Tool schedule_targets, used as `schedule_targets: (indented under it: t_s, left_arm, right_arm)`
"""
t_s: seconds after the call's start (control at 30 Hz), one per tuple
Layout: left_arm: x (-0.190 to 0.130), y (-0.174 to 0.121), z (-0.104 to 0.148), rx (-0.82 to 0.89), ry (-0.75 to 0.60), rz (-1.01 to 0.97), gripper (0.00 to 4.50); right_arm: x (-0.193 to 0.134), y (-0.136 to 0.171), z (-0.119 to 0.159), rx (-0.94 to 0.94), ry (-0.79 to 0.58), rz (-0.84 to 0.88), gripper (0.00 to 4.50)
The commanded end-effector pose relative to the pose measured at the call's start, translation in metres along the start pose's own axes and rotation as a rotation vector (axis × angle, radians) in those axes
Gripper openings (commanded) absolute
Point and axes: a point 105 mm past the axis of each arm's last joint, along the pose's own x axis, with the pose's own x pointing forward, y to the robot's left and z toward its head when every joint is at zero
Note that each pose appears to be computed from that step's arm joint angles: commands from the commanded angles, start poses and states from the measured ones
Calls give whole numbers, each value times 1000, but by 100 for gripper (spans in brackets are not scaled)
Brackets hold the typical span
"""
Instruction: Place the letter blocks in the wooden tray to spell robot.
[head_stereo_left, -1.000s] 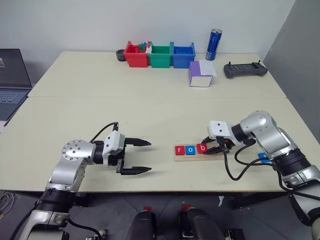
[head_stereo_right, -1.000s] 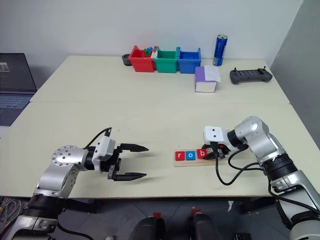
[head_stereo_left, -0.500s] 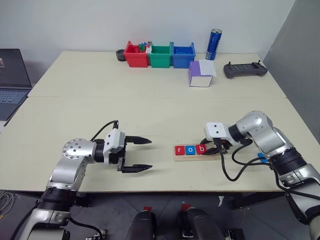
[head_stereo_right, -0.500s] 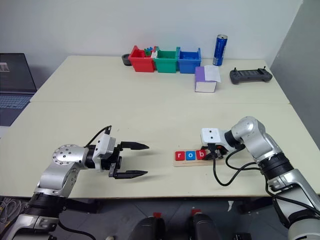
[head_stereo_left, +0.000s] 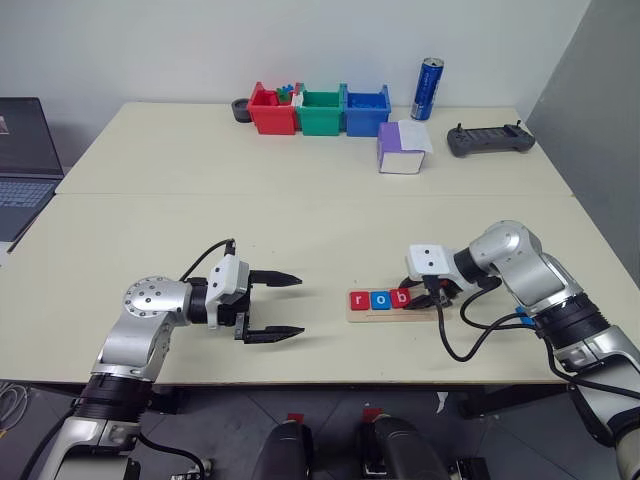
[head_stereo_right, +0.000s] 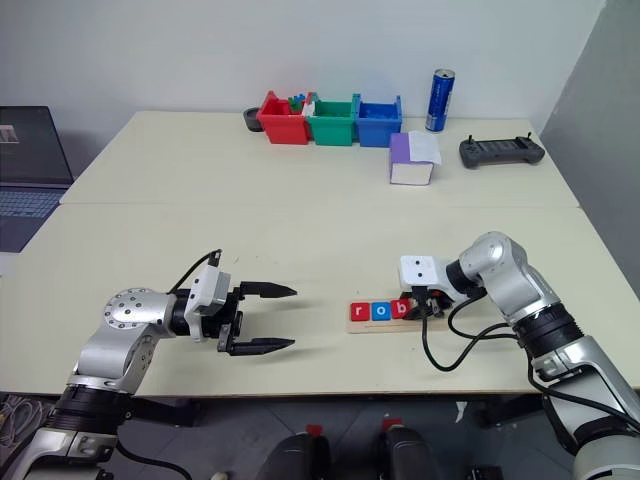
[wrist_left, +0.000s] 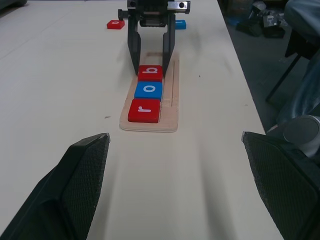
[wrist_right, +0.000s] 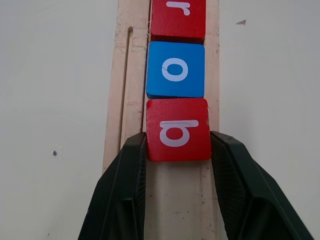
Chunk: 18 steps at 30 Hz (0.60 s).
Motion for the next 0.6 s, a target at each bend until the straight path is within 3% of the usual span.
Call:
schedule_targets:
  t_s: [0.03, 0.6]
  left_arm:
    - [-3, 4, 10, 34, -24, 12, 450]
    - [-1, 6, 10, 34, -26, 14, 450]
  right_arm:
    - [-4, -4, 13, -40, -1, -13, 146]
    - [-5, -5, 19, -27, -12, -16, 146]
